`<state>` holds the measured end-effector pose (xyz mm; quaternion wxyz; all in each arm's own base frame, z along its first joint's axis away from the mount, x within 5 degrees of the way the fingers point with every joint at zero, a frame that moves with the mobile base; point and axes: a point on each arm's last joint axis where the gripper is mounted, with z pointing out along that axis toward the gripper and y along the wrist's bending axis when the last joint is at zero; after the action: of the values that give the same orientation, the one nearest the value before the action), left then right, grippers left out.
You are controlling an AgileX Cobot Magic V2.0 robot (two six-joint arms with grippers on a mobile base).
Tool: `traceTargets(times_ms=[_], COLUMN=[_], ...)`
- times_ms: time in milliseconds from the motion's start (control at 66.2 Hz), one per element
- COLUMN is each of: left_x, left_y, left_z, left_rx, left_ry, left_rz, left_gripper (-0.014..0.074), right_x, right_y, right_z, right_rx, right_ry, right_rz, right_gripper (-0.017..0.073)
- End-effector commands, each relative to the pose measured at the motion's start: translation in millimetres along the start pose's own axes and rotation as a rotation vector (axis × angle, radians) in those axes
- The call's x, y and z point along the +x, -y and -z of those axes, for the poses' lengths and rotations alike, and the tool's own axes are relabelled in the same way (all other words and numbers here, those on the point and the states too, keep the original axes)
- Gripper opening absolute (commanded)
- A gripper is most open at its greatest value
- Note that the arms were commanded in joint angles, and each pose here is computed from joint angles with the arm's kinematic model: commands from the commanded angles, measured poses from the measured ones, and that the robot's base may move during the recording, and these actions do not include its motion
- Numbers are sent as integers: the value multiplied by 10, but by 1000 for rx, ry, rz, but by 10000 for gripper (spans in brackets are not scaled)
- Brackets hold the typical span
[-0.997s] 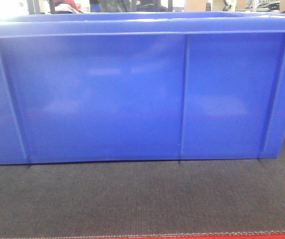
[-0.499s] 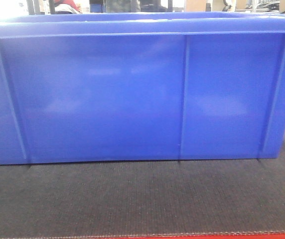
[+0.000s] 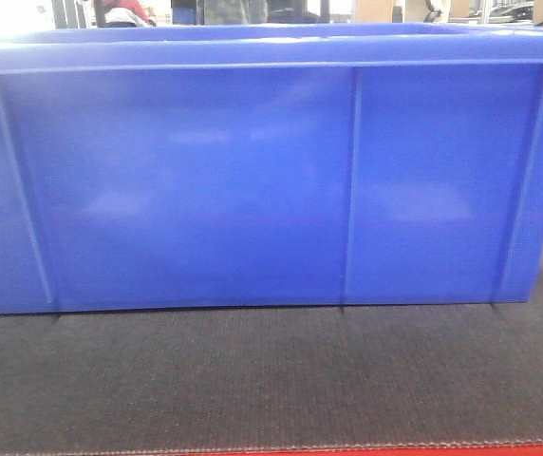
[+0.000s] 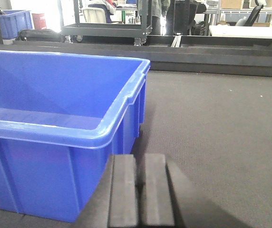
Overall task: Move blue bin to conveyor side
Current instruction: 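Open both grippers and release the blue bin rims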
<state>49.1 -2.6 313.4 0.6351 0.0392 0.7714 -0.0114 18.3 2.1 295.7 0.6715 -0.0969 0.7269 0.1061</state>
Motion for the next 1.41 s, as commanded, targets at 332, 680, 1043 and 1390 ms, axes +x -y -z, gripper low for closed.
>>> traceTargets(times_ms=[332, 680, 1043, 1390], left_x=[-13, -2, 722, 1045], left_y=[3, 2, -26, -32], left_z=[9, 45, -112, -275], left_rx=[7, 4, -122, -135], left_ry=[25, 40, 158, 196], left_rz=[-1, 0, 26, 34], left_gripper=[-24, -24, -24, -24], right_x=[-43, -43, -43, -43], right_y=[4, 4, 4, 4], right_z=[13, 13, 13, 13], right_rx=[5, 5, 5, 5], right_ry=[48, 48, 48, 48], right_rz=[23, 23, 23, 23], right_gripper=[-77, -77, -77, -77])
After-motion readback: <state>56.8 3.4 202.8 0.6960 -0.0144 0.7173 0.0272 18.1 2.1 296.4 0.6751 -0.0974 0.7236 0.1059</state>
